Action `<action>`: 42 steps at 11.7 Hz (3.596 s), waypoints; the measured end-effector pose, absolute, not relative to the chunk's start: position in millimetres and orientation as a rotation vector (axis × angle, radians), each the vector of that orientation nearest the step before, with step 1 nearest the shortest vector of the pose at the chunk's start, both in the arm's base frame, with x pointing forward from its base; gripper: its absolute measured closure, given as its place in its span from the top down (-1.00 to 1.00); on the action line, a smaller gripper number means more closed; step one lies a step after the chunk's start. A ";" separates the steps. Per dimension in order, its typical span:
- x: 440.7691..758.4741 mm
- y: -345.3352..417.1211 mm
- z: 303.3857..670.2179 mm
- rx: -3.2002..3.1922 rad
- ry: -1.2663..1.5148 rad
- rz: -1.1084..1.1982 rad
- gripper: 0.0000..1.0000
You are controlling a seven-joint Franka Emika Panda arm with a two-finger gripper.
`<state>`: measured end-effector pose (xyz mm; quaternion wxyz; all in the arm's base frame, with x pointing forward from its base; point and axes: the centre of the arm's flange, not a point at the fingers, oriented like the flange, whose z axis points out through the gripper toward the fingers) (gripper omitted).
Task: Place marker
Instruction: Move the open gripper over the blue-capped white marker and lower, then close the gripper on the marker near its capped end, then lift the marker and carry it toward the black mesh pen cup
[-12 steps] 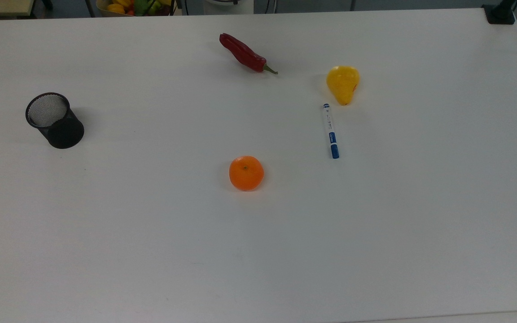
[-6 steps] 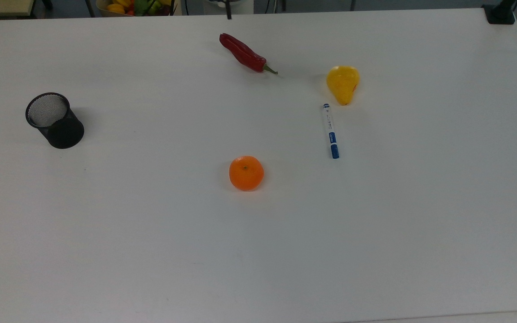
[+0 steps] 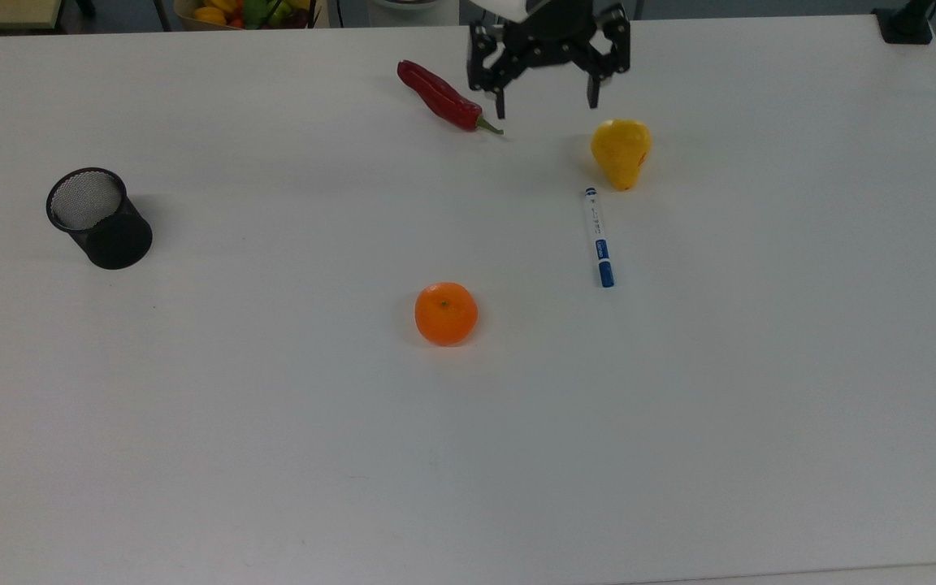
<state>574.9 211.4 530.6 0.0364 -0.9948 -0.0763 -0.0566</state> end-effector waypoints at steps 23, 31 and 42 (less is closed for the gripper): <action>586.5 316.4 311.5 -3.190 -0.346 -0.084 0.15; 585.8 318.3 304.6 -3.201 -0.373 -0.080 -0.67; 582.6 241.4 496.5 -3.114 -0.234 -0.195 -0.67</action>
